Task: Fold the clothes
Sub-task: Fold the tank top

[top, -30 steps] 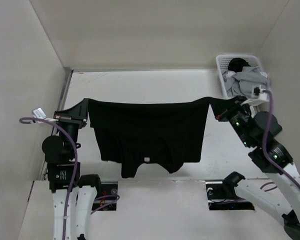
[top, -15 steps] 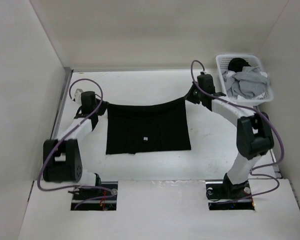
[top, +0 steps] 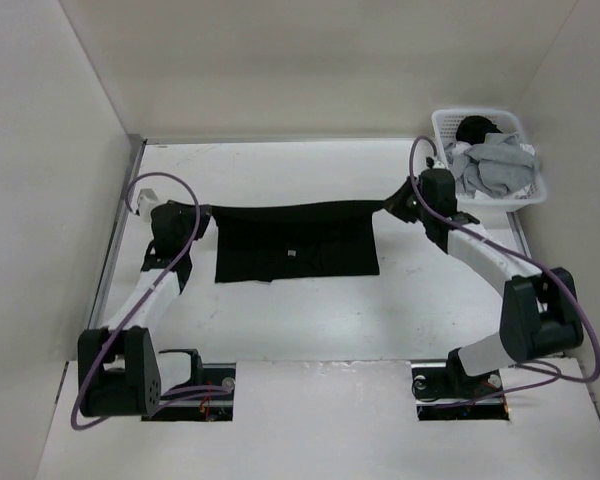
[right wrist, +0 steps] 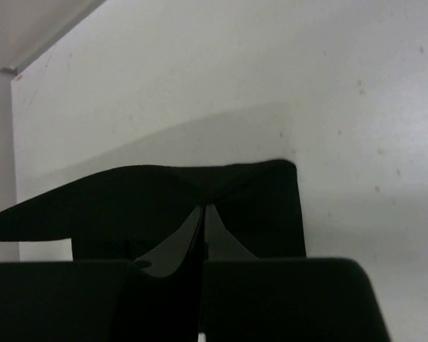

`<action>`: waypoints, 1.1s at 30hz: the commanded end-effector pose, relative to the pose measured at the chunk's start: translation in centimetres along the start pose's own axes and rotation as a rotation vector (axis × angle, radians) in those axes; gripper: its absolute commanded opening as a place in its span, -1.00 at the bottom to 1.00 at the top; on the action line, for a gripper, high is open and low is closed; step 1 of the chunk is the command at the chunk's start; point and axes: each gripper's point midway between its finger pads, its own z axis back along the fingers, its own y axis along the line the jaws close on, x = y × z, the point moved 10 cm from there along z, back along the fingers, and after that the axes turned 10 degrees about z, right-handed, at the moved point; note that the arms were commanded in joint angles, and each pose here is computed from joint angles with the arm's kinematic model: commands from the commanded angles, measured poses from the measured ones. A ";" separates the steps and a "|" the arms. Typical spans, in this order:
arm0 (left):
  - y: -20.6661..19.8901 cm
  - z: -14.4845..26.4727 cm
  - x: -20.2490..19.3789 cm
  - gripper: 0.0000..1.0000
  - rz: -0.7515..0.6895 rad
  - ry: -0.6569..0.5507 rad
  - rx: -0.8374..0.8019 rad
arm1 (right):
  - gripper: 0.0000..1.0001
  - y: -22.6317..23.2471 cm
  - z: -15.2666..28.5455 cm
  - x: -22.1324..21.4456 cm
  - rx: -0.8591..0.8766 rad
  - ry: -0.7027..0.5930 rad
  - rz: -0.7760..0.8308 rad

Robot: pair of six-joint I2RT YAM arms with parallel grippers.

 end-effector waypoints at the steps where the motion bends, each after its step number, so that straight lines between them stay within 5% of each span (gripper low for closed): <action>1: 1.3 2.0 0.1 -1.00 0.011 -0.009 -0.051 | -0.97 0.2 2.4 -0.4 0.032 -0.096 -0.008; 23: 13.0 8.2 -3.0 -0.90 -0.026 0.106 0.116 | -0.95 -5.4 5.8 -14.7 -0.102 0.131 -0.101; 29: 12.0 8.7 -1.7 -0.59 -0.009 0.087 0.070 | -0.18 -4.5 6.3 -13.2 -0.063 0.074 -0.073; 33: 10.5 9.3 -0.3 -0.57 -0.011 0.020 0.040 | 0.00 -4.6 5.7 -12.7 -0.054 0.079 -0.071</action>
